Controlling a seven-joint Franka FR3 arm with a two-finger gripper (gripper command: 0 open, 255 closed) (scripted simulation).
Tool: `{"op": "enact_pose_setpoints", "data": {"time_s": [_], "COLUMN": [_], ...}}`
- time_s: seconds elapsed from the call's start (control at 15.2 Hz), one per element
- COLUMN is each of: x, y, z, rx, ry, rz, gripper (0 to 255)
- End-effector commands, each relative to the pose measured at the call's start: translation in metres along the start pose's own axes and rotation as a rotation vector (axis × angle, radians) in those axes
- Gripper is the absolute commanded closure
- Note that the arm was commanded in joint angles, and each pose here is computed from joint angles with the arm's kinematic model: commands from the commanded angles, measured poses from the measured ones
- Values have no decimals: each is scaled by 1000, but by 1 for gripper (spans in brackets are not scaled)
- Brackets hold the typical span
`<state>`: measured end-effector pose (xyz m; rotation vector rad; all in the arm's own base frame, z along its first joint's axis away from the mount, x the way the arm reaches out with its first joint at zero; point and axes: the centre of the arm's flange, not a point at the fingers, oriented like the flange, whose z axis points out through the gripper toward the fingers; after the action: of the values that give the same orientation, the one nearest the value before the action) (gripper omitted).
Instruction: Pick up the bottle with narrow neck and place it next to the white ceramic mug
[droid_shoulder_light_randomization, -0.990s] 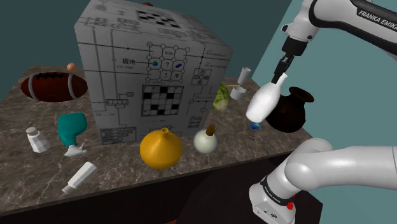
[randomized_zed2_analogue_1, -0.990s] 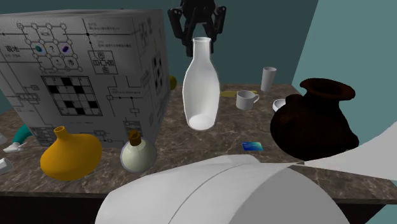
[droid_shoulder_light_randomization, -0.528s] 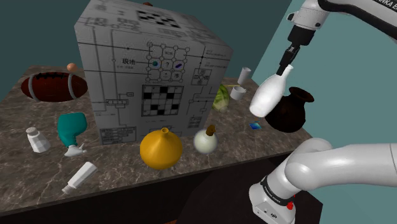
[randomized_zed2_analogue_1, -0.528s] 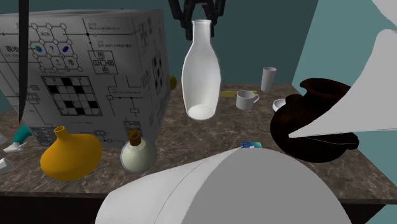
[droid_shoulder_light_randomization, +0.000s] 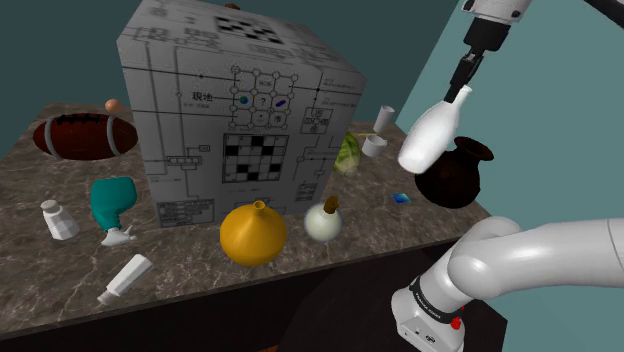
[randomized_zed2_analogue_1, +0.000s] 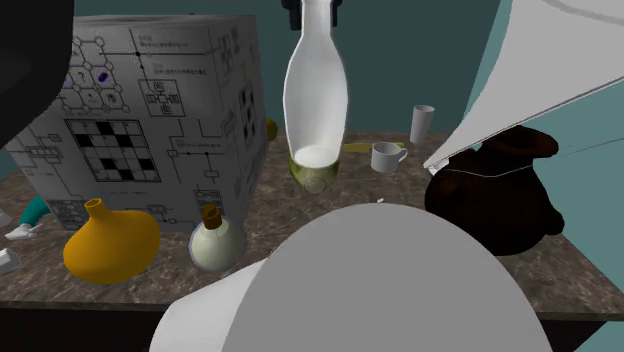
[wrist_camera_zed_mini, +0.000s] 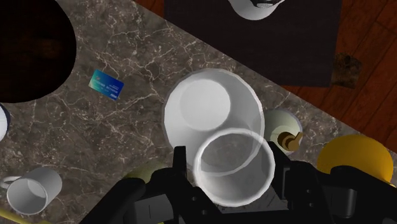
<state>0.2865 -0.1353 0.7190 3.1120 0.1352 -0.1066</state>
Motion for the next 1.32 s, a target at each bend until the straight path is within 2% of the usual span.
{"op": "enact_pose_setpoints", "data": {"time_s": [0.0,0.33,1.25], "x": [-1,-3,85], "y": [1,1,144], "z": [-9,-33,46], "rx": [0,0,0], "ry": [0,0,0], "rz": [0,0,0], "gripper": [255,255,255]}}
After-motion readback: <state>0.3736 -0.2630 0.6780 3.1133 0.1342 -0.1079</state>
